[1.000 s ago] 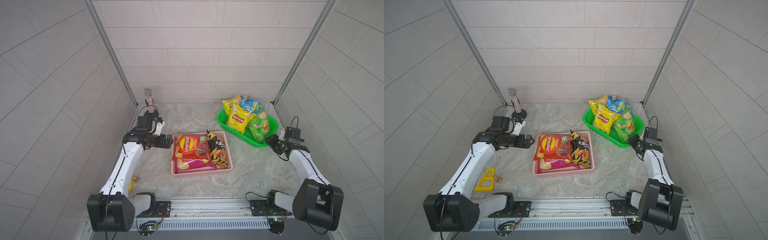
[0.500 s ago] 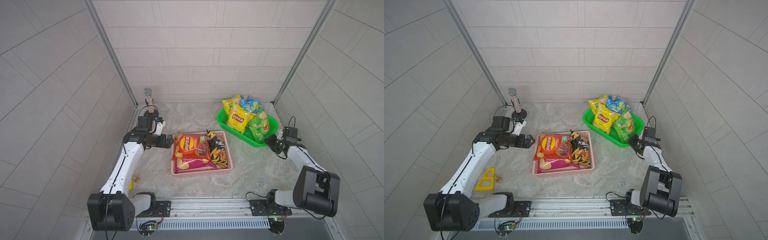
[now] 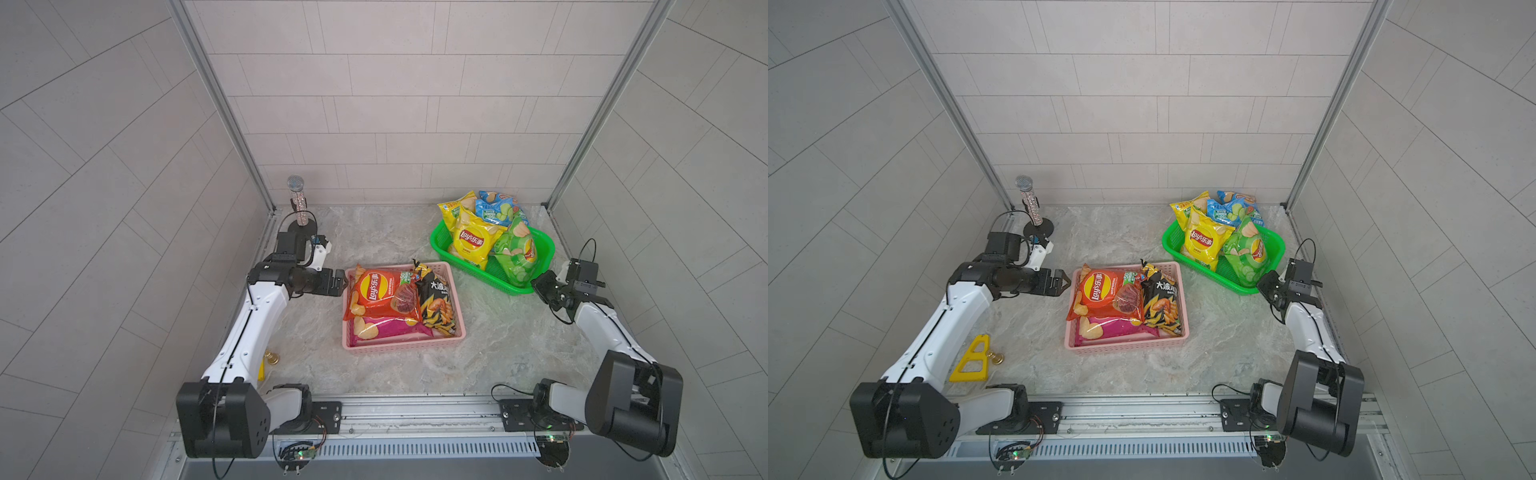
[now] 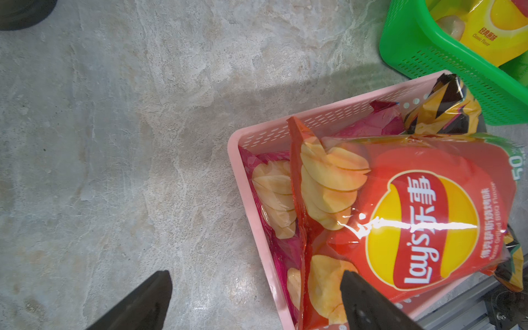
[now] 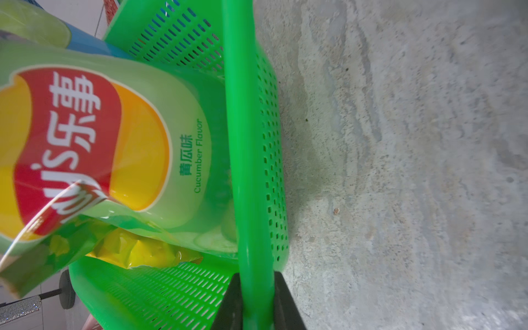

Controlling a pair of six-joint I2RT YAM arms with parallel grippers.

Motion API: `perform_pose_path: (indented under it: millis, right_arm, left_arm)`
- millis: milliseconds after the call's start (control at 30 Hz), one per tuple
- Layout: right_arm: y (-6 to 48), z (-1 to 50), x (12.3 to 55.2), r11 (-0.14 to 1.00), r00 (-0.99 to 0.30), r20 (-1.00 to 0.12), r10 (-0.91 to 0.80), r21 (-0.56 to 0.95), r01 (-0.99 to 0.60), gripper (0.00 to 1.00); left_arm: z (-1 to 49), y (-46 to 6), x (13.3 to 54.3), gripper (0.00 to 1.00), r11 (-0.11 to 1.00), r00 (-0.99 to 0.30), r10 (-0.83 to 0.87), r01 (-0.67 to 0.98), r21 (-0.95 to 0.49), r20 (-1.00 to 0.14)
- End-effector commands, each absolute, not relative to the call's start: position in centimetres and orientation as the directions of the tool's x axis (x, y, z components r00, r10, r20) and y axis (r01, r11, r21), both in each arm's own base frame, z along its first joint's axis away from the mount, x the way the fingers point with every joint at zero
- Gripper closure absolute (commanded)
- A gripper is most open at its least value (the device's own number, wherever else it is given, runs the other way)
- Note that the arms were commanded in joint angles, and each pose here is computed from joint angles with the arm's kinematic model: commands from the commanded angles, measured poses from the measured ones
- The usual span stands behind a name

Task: Put the potato chips into the basket
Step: Move the basket to the center of the board.

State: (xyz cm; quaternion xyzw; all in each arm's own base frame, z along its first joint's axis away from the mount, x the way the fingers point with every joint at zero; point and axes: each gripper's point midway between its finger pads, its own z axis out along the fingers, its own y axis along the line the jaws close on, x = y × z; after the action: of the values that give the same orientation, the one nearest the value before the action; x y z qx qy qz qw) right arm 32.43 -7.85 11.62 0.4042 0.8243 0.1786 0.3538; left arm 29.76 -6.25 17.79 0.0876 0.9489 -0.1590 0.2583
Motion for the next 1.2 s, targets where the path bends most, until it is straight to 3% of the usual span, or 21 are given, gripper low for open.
perform_pose_path:
  millis: [0, 433, 667, 867, 1167]
  right_arm:
    - [-10.8, 13.4, 31.7, 0.584, -0.29, -0.528, 0.798, 0.558, 0.59, 1.0]
    - [-16.4, 11.7, 24.6, 0.291, 0.05, -0.487, 0.872, 0.598, 0.747, 1.0]
    - [-16.5, 11.7, 23.8, 0.226, 0.124, -0.459, 0.88, 0.633, 0.74, 1.0]
    - [-14.7, 12.5, 26.5, 0.325, 0.004, -0.432, 0.902, 0.684, 0.654, 1.0]
    - [-6.7, 13.3, 30.9, 0.617, -0.36, -0.502, 0.786, 0.601, 0.508, 1.0]
  left_arm:
    - [17.4, -6.4, 29.5, 0.0, 0.93, -0.857, 0.084, 0.25, -0.27, -0.508]
    - [17.4, -6.5, 29.5, 0.0, 0.928, -0.86, 0.083, 0.252, -0.276, -0.504]
    - [17.4, -6.4, 29.5, 0.0, 0.929, -0.859, 0.084, 0.252, -0.272, -0.506]
    - [17.2, -6.5, 29.5, 0.0, 0.928, -0.86, 0.086, 0.253, -0.274, -0.502]
    - [17.0, -6.6, 29.5, 0.0, 0.925, -0.864, 0.089, 0.256, -0.28, -0.495]
